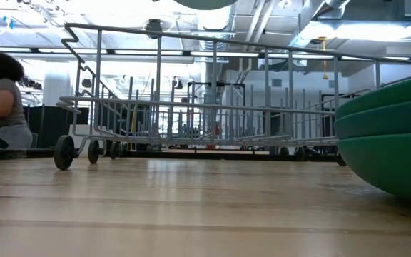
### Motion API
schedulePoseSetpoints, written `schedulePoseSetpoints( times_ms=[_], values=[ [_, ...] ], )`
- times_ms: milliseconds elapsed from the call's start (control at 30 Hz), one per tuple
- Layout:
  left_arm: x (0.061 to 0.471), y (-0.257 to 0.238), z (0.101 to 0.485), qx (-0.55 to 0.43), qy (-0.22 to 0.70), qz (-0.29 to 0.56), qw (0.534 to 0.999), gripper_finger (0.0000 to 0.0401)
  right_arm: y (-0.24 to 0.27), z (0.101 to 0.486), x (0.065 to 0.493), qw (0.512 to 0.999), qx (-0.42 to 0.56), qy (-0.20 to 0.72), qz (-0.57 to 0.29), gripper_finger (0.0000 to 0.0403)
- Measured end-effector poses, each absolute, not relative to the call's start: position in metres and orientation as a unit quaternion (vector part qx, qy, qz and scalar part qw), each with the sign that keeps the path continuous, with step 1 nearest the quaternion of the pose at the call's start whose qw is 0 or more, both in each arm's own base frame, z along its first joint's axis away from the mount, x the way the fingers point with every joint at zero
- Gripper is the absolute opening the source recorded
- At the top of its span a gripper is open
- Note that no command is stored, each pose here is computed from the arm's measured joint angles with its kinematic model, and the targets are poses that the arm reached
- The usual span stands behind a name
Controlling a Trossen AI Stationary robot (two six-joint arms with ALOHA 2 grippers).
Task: Sort dishes
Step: Put the light green plate in the dish rack
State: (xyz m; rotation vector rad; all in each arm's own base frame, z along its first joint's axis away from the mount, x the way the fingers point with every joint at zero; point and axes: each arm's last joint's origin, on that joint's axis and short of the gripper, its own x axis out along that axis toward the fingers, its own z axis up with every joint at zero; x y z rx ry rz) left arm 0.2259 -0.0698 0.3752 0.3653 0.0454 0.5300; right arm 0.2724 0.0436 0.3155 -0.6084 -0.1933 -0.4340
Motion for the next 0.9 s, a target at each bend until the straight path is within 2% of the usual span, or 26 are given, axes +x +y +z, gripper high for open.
schedulePoseSetpoints(
  times_ms=[200, 633, 767, 900],
  values=[
    [0.227, -0.071, 0.373, 0.183, 0.029, 0.246, 0.951, 0.0037, 0.042, 0.316, 0.272, 0.925, -0.288, -0.093, -0.228, 0.0015],
    [0.225, -0.07, 0.362, 0.157, 0.063, 0.244, 0.955, 0.0172, 0.045, 0.318, 0.265, 0.896, -0.311, -0.034, -0.316, 0.0014],
    [0.218, -0.067, 0.364, 0.137, 0.064, 0.252, 0.956, 0.0194, 0.05, 0.324, 0.255, 0.877, -0.322, -0.007, -0.357, 0.0014],
    [0.205, -0.061, 0.367, 0.09, 0.063, 0.256, 0.96, 0.0198, 0.056, 0.33, 0.246, 0.869, -0.331, 0.007, -0.369, 0.0014]
  ],
)
